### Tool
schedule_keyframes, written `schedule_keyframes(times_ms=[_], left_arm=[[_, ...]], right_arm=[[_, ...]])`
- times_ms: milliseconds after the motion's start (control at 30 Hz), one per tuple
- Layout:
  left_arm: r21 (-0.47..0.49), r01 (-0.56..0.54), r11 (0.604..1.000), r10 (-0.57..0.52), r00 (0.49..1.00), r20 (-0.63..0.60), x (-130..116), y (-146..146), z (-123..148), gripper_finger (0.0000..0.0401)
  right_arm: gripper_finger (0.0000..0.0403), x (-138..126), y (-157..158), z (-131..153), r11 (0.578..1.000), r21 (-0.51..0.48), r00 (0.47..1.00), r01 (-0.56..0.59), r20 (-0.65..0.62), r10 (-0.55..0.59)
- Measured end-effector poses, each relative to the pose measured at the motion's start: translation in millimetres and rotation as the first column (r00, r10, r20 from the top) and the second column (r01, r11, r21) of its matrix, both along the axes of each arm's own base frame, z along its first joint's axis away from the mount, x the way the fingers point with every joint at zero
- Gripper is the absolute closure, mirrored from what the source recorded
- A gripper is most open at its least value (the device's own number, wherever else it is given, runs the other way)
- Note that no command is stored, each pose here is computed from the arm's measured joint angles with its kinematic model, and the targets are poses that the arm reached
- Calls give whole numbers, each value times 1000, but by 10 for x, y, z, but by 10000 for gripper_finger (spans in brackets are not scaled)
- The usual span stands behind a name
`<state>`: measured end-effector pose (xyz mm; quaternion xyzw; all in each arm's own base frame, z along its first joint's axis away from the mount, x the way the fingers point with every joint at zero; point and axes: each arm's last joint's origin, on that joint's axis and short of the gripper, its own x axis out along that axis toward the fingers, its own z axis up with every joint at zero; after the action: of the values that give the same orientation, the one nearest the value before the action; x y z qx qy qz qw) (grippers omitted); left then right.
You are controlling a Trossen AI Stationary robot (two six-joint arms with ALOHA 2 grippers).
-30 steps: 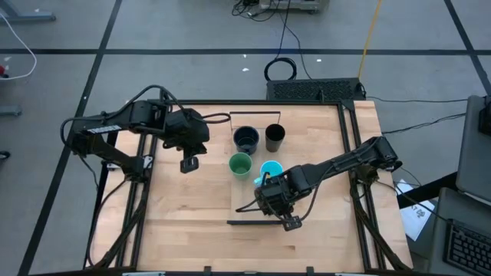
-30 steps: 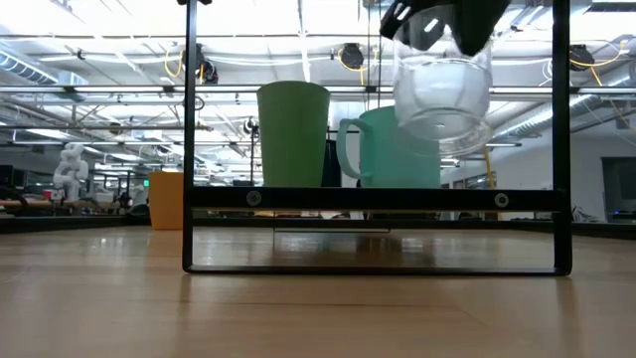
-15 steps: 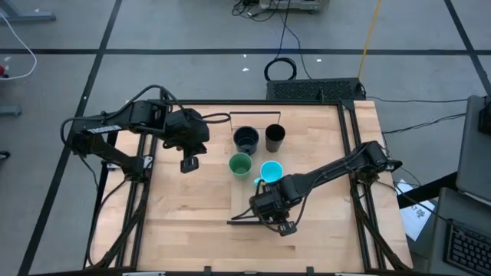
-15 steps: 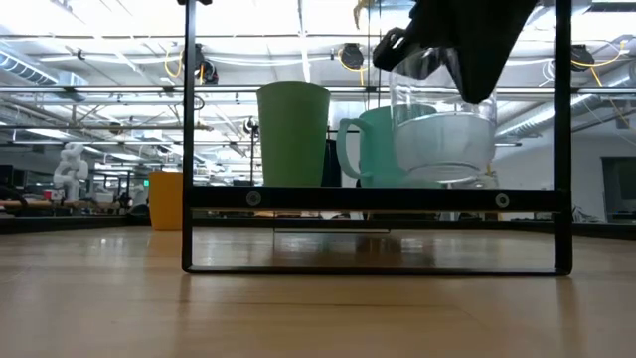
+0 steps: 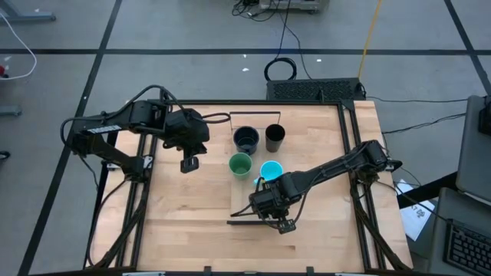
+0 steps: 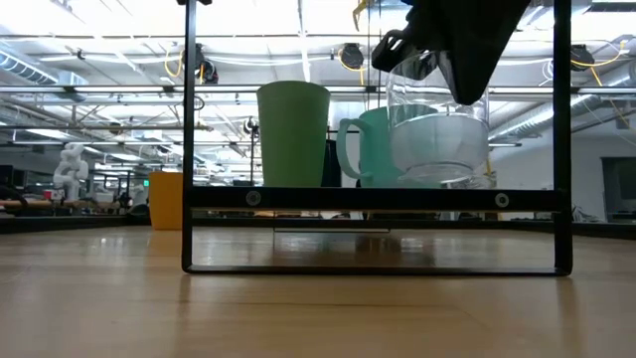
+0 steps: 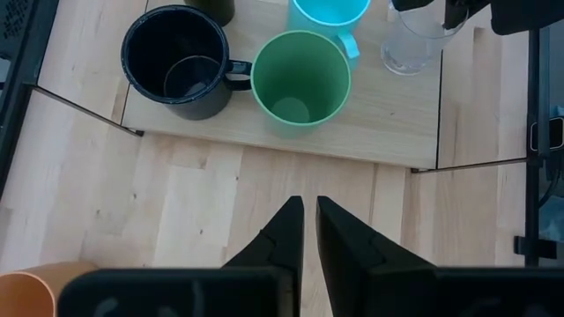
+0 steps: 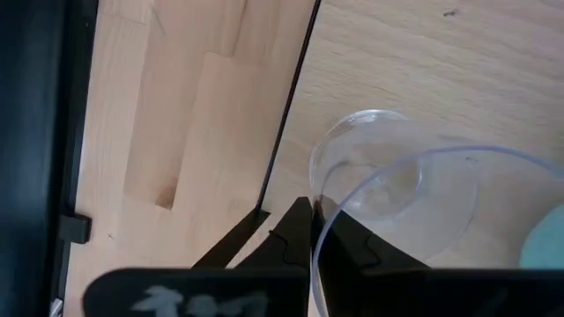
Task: Stack small to large cups/mugs on shelf
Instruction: Put the transparent mug on the shelf
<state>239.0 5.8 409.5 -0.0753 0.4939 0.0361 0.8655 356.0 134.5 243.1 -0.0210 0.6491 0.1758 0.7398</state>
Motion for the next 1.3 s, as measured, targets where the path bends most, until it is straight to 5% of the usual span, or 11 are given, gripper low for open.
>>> schedule_keyframes(times_ms=[967, 1300], left_arm=[[0, -1, 1000, 1, 1000, 0, 0, 0, 0, 368], [-9, -14, 1000, 14, 1000, 0, 0, 0, 1, 368]], right_arm=[[400, 14, -51, -12, 997, 64, 999, -36, -25, 37], [343, 17, -59, -25, 999, 36, 999, -16, -27, 17]])
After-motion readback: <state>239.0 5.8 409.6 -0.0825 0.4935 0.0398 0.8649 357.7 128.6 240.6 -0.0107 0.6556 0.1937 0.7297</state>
